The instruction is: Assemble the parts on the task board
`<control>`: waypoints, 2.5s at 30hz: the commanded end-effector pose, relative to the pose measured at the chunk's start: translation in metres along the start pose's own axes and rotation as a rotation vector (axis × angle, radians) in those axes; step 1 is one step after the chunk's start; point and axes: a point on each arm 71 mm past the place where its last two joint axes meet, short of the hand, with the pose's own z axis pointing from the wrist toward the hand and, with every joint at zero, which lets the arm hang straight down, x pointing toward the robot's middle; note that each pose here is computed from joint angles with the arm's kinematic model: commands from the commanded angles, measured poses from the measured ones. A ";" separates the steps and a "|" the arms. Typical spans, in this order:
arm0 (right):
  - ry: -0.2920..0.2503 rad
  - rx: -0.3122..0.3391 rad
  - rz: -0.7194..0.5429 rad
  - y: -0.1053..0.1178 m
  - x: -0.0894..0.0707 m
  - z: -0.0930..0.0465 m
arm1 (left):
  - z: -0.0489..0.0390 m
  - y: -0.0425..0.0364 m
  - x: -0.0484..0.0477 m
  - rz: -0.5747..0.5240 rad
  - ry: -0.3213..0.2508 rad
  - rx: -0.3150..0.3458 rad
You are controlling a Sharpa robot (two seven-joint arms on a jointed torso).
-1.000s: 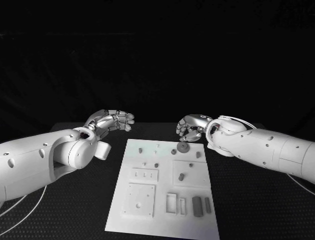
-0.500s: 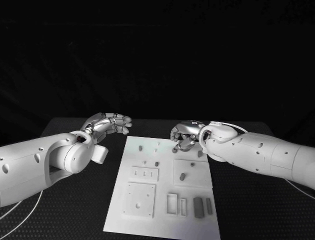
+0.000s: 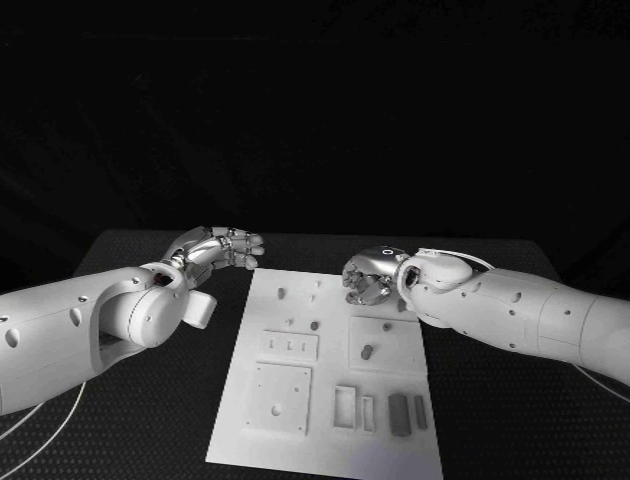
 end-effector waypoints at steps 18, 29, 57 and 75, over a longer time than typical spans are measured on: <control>0.020 -0.019 -0.070 0.006 0.009 0.002 | 0.0007 -0.0008 0.0027 -0.005 0.023 0.002; -0.031 -0.017 -0.138 0.012 0.008 0.003 | 0.0009 -0.0007 0.0029 -0.005 0.025 0.001; -0.322 -0.002 -0.154 0.043 -0.017 0.011 | 0.0018 -0.0004 0.0022 -0.004 0.022 -0.004; -0.286 -0.003 -0.167 0.056 -0.016 0.027 | 0.0033 -0.0010 0.0048 -0.004 0.026 -0.003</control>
